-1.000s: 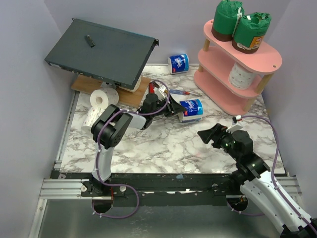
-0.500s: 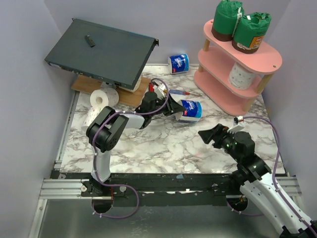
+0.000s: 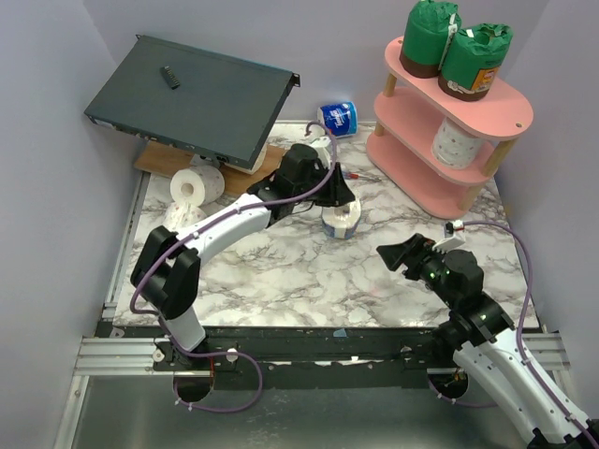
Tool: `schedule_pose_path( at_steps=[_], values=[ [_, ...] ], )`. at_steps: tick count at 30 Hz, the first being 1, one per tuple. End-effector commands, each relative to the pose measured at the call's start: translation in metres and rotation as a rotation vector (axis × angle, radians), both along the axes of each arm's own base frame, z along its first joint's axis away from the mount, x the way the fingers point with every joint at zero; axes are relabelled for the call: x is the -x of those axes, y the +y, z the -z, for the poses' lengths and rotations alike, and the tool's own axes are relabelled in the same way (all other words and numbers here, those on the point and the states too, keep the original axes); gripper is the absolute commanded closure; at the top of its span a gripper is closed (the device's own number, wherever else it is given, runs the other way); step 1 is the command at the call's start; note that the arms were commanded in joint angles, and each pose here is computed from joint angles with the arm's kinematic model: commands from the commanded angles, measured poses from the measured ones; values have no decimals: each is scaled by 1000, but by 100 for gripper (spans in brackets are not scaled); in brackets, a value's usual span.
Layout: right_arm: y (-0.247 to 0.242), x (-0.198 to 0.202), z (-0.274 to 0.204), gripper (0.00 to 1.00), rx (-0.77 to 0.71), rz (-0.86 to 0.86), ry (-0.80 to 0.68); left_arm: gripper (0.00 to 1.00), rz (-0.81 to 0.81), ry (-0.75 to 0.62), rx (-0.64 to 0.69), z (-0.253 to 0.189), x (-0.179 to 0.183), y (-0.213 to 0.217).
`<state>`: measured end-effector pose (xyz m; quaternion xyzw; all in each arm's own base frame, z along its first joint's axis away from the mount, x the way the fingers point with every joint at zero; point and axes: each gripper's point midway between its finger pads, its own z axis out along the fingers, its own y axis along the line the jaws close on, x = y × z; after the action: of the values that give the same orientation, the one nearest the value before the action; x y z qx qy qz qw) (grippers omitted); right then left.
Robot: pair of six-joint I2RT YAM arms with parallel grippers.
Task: Place and organize the paper towels onto the shelf
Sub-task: Adjust the paper towel at the center of the board, then pick up the paper towel from the center of the board.
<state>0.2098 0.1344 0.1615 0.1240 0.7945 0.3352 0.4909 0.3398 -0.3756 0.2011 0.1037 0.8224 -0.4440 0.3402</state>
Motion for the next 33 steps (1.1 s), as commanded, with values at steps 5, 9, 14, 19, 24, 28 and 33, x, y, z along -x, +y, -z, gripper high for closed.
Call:
schedule_pose_path(
  at_steps=[5,9,14,19,24,28,33],
  values=[
    [-18,-7,5,16,39,122,65,86,87,-149,-454,10,37,4],
    [-19,-7,1,16,35,128,57,86,63,-133,-436,16,42,4],
    [-18,-9,-10,16,41,120,27,75,-31,-176,-399,-6,42,21],
    [-15,-30,-28,19,155,111,43,49,-137,-190,-350,-30,45,47],
    [2,-62,-42,23,290,51,94,41,-205,-169,-285,-32,60,73],
    [14,-80,-60,22,391,27,56,40,-237,-150,-253,-22,77,92],
    [58,-94,-57,22,578,-49,47,39,-252,-112,-238,3,97,112]
  ],
)
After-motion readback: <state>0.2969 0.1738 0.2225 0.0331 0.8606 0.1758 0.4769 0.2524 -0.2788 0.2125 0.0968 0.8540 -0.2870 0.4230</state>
